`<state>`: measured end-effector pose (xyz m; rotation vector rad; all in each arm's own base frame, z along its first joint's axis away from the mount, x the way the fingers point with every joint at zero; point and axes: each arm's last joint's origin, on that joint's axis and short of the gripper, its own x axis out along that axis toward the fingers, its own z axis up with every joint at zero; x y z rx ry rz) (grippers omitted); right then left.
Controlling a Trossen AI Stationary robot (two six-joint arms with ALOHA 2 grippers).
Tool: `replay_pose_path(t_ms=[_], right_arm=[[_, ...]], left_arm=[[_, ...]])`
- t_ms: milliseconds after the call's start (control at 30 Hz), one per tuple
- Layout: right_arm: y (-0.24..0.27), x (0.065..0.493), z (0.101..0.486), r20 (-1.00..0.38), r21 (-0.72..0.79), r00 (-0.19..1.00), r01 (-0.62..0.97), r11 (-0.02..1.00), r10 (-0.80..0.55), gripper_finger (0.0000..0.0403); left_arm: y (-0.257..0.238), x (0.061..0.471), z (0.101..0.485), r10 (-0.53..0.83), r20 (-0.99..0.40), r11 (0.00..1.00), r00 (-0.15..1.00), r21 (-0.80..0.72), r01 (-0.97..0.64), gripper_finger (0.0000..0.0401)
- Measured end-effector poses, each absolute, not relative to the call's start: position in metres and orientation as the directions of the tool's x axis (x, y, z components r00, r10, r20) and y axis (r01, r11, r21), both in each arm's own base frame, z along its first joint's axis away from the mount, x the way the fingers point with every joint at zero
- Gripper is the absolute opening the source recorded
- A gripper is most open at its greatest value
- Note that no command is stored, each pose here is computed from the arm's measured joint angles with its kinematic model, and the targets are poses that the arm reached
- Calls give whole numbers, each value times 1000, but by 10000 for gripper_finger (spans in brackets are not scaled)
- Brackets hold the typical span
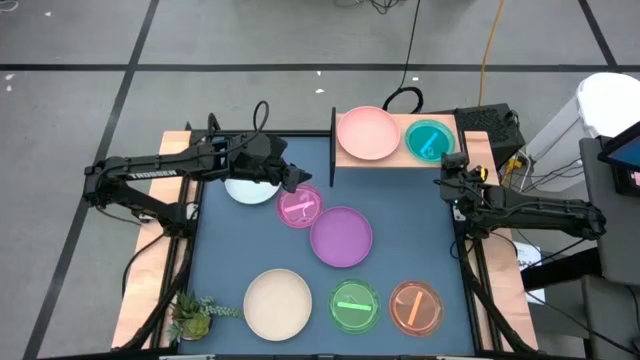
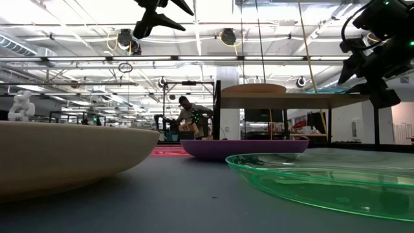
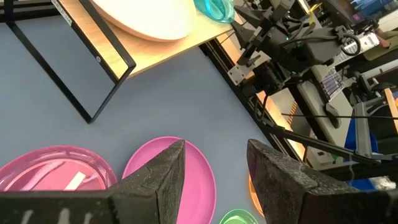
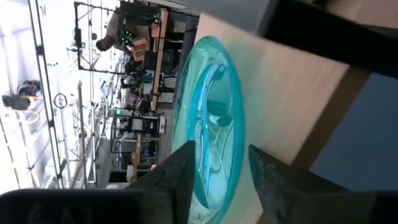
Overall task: Place and stack plates onto a shelf
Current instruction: Put the small blue plate on the shelf
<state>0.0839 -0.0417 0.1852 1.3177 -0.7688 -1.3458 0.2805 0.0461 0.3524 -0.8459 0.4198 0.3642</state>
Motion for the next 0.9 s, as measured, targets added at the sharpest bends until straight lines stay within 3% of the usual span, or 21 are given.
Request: replay_pose_path(t_ms=[367, 600, 800, 900], right_arm=[[-42, 91, 198, -236, 968, 253, 151, -202, -938, 220], [-41, 94, 206, -209, 977, 359, 108, -182, -909, 221], [-40, 102, 232, -45, 999, 509, 0, -52, -860, 207], [-40, 102, 245, 38, 999, 528, -44, 17, -848, 200]], left_arm=[[39, 282, 352, 120, -493, 623, 862, -638, -452, 177], [25, 283, 352, 79, -496, 644, 865, -637, -424, 177], [16, 284, 352, 51, -497, 651, 866, -641, -406, 177], [15, 284, 352, 48, -498, 652, 866, -641, -405, 177]])
